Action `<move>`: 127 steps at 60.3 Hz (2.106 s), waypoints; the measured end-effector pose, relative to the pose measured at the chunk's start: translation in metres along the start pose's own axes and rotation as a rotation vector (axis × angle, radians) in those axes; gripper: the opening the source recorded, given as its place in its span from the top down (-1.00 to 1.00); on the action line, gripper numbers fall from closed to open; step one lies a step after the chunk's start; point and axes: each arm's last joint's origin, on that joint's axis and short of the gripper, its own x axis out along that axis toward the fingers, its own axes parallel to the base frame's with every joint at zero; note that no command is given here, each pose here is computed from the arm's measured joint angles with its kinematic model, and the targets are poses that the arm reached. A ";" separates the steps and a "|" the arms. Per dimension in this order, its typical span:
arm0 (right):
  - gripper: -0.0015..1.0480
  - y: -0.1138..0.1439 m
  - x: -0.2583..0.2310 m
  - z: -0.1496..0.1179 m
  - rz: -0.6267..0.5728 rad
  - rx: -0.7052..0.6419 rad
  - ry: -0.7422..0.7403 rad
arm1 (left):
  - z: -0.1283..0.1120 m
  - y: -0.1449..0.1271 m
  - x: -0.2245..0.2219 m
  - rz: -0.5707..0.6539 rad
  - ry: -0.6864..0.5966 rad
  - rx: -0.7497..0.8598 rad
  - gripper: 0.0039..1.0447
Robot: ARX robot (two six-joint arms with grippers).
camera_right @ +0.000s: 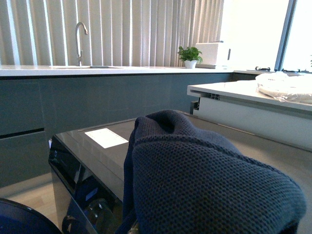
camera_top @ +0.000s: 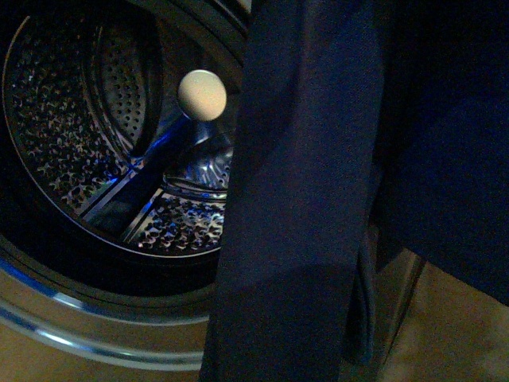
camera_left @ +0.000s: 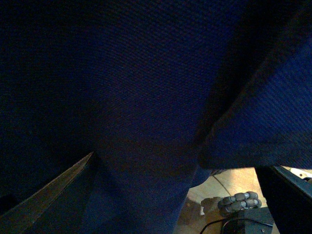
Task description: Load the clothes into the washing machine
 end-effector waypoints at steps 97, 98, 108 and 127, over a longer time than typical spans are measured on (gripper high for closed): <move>0.93 0.000 -0.001 0.001 -0.006 -0.001 -0.003 | 0.057 -0.088 0.100 -0.089 -0.326 -0.024 -0.88; 0.93 0.000 -0.001 0.001 -0.006 -0.001 -0.003 | 0.058 -0.091 0.101 -0.089 -0.328 -0.024 -0.88; 0.93 0.000 -0.001 0.001 -0.006 -0.002 -0.003 | 0.066 -0.097 0.109 -0.012 -0.340 -0.032 -0.88; 0.93 0.000 -0.001 0.001 -0.007 -0.002 -0.003 | 0.064 -0.087 0.121 0.252 -0.316 -0.023 0.09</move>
